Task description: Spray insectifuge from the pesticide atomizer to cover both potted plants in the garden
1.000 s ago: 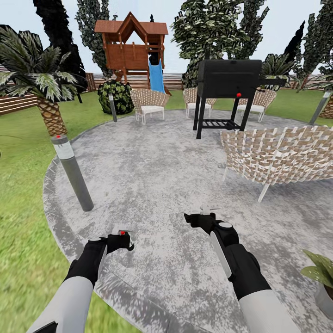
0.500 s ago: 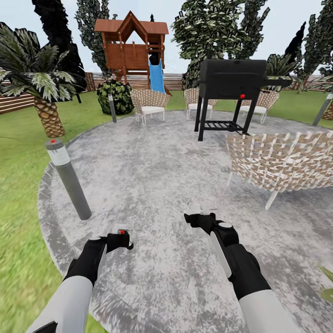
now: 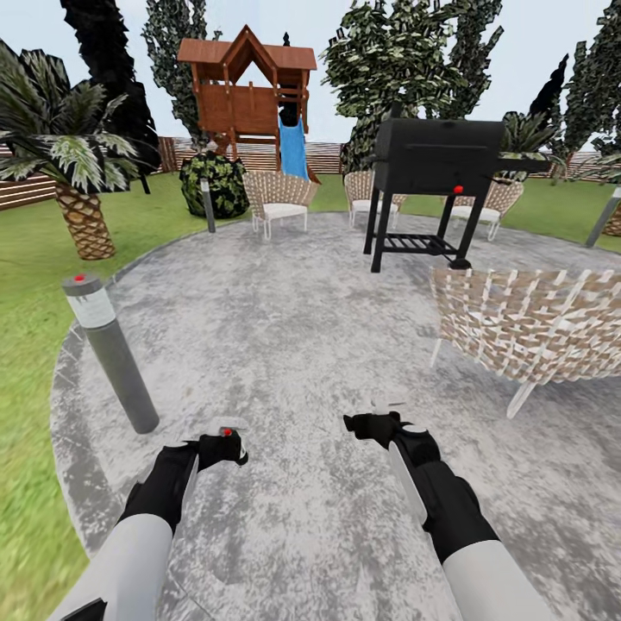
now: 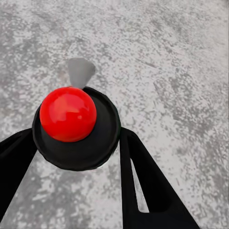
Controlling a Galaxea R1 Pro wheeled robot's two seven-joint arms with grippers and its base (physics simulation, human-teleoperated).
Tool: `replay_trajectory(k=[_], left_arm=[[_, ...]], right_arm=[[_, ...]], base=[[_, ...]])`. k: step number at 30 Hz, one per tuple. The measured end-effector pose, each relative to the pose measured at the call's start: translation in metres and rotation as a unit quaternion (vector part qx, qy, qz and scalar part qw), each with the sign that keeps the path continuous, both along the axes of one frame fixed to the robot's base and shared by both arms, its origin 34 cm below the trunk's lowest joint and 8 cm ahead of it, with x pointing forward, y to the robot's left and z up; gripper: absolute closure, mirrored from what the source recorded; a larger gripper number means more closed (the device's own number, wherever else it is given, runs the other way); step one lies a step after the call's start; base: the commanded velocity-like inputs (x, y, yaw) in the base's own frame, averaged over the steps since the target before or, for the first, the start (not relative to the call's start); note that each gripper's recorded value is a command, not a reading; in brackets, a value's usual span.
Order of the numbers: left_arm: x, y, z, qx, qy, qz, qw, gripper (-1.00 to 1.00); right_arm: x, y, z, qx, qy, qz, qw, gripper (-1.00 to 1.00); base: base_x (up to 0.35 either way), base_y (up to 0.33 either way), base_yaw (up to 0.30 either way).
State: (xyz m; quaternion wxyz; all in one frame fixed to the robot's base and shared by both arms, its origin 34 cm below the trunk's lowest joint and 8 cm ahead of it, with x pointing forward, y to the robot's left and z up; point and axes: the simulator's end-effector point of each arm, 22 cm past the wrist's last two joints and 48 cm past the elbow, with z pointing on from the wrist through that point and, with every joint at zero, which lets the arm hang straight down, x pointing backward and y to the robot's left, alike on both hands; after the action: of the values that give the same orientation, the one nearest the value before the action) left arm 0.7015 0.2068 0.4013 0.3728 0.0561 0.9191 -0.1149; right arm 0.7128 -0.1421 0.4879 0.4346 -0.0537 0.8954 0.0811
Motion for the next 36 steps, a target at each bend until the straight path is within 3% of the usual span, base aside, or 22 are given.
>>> replay_trajectory(k=[30,32,36], left_arm=[[-0.001,-0.003,-0.001,-0.003,0.002,-0.002,1.0,1.0],[-0.002,-0.004,-0.002,-0.004,0.003,-0.002,1.0,1.0],[-0.002,-0.004,-0.002,-0.004,0.003,-0.002,1.0,1.0]], right_arm=[[0.0,-0.001,-0.001,-0.001,0.001,-0.001,1.0,-1.0],[0.0,-0.004,-0.002,-0.005,0.001,-0.007,1.0,-1.0],[-0.007,-0.028,-0.026,-0.044,0.027,-0.047,0.9976,-1.0]], base=[[0.34,0.0,0.0],[0.34,0.0,0.0],[0.34,0.0,0.0]])
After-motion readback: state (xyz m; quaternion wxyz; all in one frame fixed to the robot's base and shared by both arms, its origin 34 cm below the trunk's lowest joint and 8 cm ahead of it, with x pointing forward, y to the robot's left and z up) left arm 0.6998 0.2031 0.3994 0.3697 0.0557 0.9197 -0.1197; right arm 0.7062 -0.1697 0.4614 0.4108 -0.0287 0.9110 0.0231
